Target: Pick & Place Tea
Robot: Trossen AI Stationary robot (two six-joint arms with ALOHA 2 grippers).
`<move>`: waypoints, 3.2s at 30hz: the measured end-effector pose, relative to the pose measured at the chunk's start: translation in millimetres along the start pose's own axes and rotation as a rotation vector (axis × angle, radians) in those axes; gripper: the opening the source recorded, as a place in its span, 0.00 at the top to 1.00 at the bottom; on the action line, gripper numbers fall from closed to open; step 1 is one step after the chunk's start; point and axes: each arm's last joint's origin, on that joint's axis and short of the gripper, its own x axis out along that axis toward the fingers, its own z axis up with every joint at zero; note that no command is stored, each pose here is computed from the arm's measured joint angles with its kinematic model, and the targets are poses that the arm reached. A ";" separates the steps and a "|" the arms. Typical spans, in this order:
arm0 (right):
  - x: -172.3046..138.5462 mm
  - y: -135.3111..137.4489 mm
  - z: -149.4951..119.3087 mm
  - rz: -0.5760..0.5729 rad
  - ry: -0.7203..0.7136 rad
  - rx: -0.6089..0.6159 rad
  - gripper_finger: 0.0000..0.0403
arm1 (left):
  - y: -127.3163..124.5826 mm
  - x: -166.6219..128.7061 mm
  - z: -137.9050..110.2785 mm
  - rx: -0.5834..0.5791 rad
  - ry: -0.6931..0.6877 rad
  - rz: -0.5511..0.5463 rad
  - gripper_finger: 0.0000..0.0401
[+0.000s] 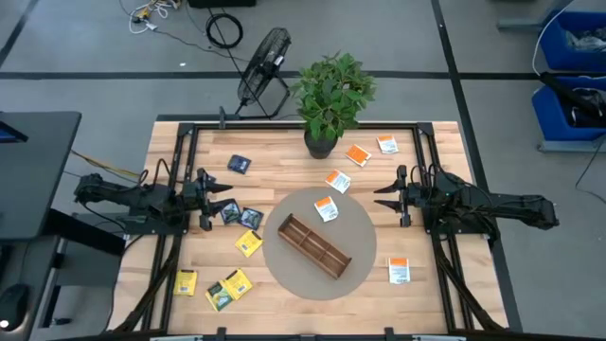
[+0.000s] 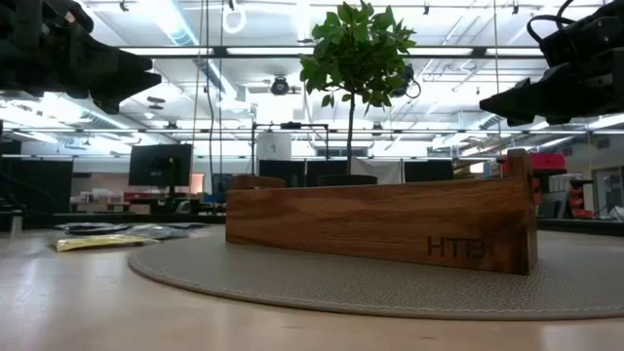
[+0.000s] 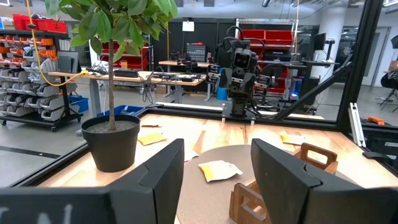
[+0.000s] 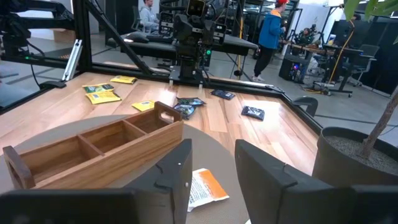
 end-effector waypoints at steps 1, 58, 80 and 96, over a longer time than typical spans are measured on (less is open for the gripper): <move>0.0 0.0 0.0 0.000 0.000 0.000 0.68 | 0.0 0.0 0.0 0.000 0.000 0.000 0.52; -3.8 -14.1 0.5 -0.516 -0.148 0.762 0.68 | 0.8 0.0 -1.8 -0.100 0.015 0.024 0.52; -3.8 -13.3 9.8 -0.494 -0.120 0.340 0.68 | 0.5 0.0 -3.2 -0.139 0.032 0.016 0.52; -6.8 -17.3 1.7 -0.707 -0.061 0.382 0.70 | 0.6 -0.1 -4.1 -0.134 0.040 0.016 0.52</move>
